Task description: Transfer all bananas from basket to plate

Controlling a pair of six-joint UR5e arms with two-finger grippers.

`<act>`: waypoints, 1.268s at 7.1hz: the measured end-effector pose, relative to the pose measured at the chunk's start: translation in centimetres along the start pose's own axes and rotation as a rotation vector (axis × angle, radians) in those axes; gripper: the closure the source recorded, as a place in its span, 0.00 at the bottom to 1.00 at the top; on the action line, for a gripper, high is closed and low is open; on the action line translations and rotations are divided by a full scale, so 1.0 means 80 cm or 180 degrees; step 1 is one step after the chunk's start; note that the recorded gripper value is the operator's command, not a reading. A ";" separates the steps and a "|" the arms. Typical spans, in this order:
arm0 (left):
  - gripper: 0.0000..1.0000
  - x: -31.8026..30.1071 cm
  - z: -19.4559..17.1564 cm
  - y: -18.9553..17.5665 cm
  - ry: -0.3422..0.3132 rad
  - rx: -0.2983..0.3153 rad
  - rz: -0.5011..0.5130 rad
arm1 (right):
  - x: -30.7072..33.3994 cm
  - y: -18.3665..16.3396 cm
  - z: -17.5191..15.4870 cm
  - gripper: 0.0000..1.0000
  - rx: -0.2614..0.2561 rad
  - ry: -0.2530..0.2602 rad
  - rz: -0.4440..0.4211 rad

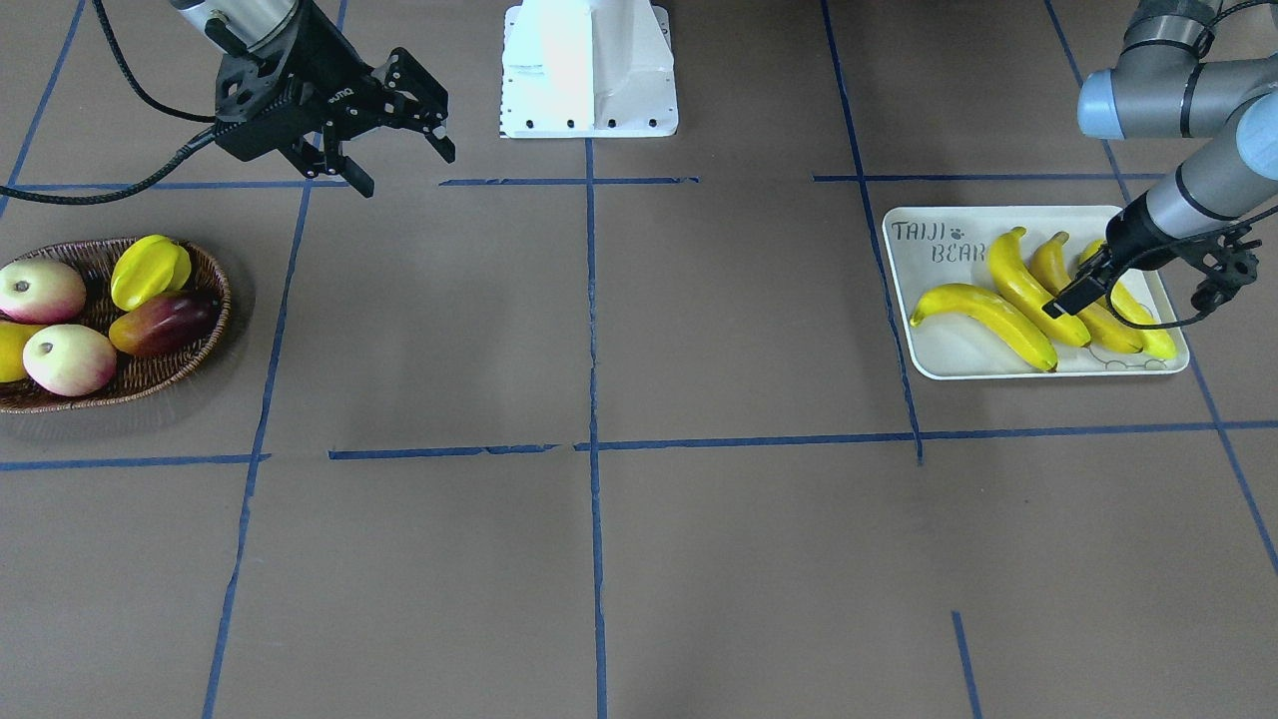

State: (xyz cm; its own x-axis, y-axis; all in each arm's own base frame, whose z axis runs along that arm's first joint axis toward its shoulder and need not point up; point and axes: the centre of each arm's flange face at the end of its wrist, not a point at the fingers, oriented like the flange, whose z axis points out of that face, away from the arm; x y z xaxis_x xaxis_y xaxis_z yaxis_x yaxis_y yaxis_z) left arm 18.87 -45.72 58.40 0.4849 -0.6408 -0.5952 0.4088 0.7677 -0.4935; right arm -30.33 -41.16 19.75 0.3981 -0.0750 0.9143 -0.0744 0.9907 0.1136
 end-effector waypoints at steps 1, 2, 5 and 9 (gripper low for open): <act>0.00 -0.005 -0.018 -0.014 0.0060 0.0069 0.0239 | 0.027 -0.016 -0.014 0.00 0.0067 0.0139 0.0098; 0.00 -0.016 -0.042 -0.036 0.0101 0.0189 0.0644 | 0.068 -0.027 -0.023 0.00 0.0105 0.0303 0.0083; 0.00 -0.070 -0.106 -0.108 -0.0151 0.0386 0.1674 | 0.254 -0.055 -0.065 0.00 0.0024 0.0837 -0.0443; 0.00 -0.140 -0.172 -0.151 -0.0401 0.0216 0.2274 | 0.556 -0.045 -0.158 0.00 -0.0257 0.0927 -0.0523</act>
State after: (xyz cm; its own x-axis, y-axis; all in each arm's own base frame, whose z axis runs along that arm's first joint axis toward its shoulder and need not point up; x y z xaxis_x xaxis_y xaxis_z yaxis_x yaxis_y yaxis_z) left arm -2.14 -47.78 62.27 0.7350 0.0180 -0.6779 0.0042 0.9995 0.0310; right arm -0.80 -46.63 55.10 0.6440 -0.2104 0.7355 0.0805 0.9747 0.2084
